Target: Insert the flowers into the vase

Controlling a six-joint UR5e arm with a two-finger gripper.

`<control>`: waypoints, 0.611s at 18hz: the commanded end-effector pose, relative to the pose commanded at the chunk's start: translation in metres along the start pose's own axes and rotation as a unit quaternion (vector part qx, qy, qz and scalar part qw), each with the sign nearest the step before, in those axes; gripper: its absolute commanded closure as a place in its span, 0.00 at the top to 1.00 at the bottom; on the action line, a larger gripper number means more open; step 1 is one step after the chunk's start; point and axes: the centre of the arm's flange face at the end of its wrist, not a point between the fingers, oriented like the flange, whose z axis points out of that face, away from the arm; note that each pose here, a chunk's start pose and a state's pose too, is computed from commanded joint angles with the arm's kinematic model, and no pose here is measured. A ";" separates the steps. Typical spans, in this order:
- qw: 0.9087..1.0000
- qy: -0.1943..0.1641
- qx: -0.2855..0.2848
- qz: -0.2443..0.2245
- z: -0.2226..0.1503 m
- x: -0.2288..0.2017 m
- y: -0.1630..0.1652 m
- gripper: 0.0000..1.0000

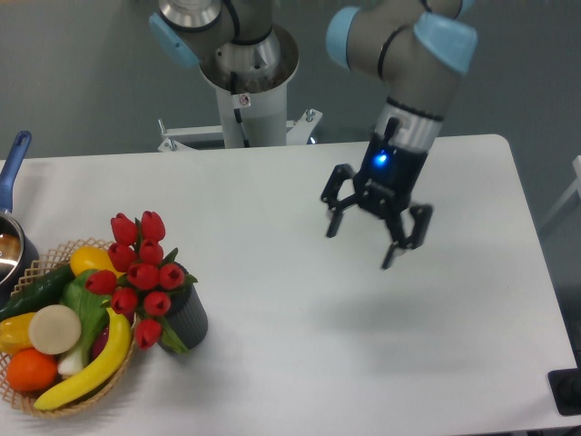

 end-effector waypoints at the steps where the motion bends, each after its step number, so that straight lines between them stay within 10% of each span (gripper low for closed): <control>1: 1.000 0.002 -0.005 -0.002 -0.006 -0.002 -0.002 1.00; 11: 0.989 0.088 -0.118 -0.027 -0.048 0.008 -0.005 1.00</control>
